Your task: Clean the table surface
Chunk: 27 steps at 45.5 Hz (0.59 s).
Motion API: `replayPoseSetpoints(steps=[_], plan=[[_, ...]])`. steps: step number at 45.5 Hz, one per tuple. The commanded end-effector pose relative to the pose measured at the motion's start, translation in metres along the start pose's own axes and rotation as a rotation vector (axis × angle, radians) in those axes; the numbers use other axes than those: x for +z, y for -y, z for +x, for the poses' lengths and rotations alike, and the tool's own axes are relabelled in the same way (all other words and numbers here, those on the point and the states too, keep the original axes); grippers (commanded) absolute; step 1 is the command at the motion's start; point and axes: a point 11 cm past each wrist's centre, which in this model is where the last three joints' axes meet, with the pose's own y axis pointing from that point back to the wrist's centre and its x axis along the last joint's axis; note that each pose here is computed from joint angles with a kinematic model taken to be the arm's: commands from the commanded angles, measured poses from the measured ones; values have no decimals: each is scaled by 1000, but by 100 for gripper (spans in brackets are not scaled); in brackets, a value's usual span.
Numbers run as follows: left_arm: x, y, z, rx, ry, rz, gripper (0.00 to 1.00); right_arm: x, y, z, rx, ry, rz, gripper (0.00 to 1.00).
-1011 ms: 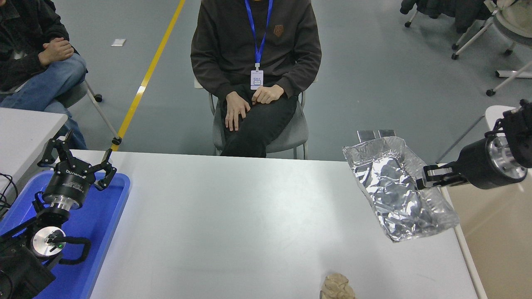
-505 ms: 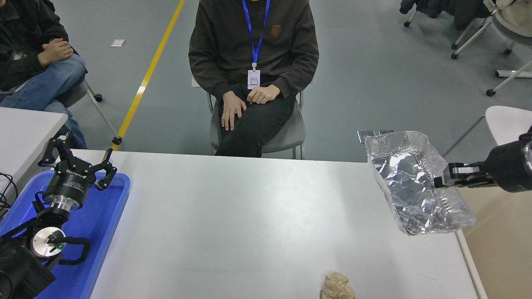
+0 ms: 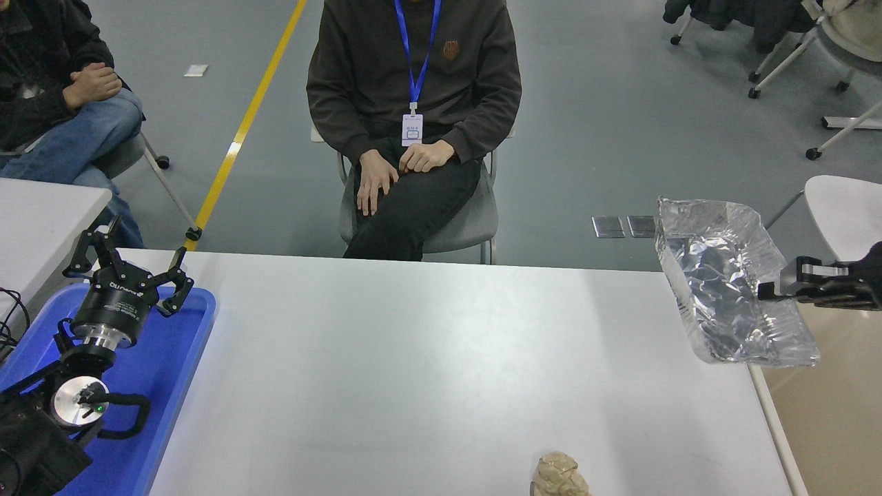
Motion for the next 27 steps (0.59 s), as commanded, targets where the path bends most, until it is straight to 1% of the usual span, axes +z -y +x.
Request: replayPoseSetpoints(steps=[1,15,27], plan=[[0,0,0,0,0,1,100,23,-8,5,38,43,45,0],[0,0,0,0,0,1,100,67,-19,4,81,114,12,0],[0,0,0,0,0,1,100,93,-12,-17,73,130,-44,0]])
